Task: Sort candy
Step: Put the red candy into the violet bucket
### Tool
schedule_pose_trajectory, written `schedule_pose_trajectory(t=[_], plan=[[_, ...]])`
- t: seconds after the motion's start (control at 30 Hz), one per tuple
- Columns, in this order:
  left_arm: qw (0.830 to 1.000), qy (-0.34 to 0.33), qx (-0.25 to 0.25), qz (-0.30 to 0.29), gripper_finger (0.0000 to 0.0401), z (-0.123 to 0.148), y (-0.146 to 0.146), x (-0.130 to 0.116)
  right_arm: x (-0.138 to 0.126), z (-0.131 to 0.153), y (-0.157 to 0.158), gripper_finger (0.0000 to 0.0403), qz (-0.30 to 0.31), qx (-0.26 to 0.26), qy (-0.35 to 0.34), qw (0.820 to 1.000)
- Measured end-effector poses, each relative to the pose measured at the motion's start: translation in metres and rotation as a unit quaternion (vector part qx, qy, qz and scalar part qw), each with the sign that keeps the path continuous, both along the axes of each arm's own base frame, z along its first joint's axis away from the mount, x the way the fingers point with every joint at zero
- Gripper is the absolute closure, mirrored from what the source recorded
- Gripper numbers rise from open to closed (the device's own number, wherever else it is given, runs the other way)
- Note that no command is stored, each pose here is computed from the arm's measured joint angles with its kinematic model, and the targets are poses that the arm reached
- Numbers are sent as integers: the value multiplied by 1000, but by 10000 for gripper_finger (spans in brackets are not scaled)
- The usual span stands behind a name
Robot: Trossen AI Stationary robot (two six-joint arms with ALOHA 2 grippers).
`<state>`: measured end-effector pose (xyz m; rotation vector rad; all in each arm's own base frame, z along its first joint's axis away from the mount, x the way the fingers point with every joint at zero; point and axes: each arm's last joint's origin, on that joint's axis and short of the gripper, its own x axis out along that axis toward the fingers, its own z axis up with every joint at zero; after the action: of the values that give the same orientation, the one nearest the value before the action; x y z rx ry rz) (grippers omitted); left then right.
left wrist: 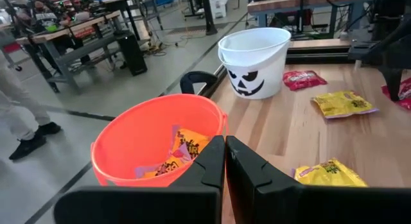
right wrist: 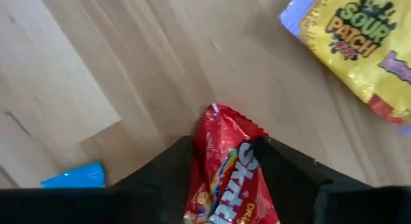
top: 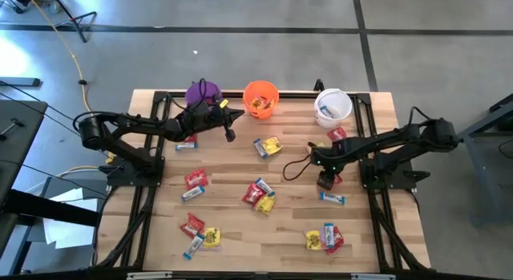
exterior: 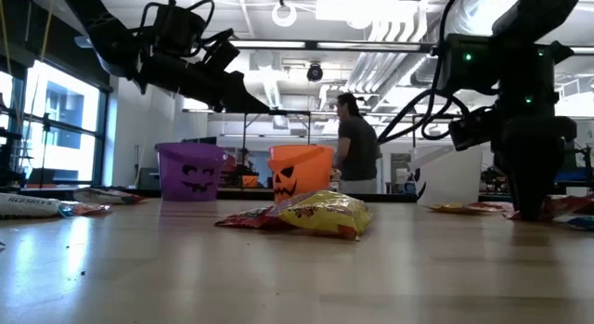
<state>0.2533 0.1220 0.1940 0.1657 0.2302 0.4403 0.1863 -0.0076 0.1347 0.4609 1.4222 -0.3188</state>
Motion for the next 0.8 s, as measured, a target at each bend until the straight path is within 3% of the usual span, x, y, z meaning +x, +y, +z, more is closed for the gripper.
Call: schedule_pose_trajectory(t=[0.27, 0.33, 0.57, 0.8], plan=[[1000, -3, 2, 0, 401, -3, -2, -2, 13, 13, -2, 371, 35, -25, -27, 999], [1000, -11, 6, 8, 401, -4, -2, -4, 19, 21, -2, 390, 48, -37, -40, 997], [999, -29, 2, 18, 401, -13, -6, -13, 46, 58, -13, 365, 86, -68, -113, 988], [999, -32, 4, 18, 401, -12, -6, -13, 64, 95, -33, 383, 111, -121, -180, 970]])
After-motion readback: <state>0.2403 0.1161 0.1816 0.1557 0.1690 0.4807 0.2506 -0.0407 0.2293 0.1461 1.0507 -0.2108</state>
